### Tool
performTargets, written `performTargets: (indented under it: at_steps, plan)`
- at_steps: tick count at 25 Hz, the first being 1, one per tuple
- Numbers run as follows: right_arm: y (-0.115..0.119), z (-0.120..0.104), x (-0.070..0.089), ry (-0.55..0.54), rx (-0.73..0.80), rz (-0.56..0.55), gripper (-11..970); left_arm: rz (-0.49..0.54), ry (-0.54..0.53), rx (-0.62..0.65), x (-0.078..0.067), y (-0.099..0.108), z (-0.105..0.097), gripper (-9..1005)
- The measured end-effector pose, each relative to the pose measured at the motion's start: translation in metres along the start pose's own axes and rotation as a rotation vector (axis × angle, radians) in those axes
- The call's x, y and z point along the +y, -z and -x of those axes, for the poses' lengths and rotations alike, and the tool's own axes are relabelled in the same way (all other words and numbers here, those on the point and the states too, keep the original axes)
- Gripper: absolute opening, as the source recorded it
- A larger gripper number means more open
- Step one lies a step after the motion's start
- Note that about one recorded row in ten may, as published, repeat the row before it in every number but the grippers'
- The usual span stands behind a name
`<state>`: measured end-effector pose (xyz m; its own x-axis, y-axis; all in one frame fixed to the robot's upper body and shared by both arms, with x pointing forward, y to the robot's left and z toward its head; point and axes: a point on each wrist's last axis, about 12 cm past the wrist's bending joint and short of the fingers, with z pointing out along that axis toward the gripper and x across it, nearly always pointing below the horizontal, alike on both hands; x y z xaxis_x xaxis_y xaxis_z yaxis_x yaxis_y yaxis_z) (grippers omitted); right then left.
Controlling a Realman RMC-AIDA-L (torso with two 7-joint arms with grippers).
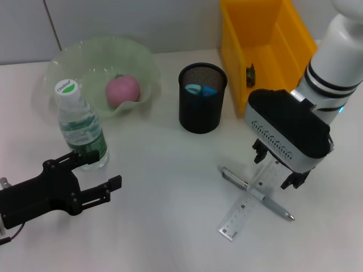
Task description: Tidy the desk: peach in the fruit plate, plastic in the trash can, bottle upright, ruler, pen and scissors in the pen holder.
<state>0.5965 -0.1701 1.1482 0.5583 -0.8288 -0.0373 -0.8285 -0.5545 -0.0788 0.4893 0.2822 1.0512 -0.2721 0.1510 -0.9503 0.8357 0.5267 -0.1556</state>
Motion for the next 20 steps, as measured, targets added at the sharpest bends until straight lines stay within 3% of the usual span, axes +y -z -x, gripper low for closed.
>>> performTargets:
  at_steps: [20]
  plan:
    - [-0.011, 0.018, -0.001, 0.098, 0.026, 0.024, 696, 0.001, 0.032, 0.004, -0.003, 0.001, -0.007, 802]
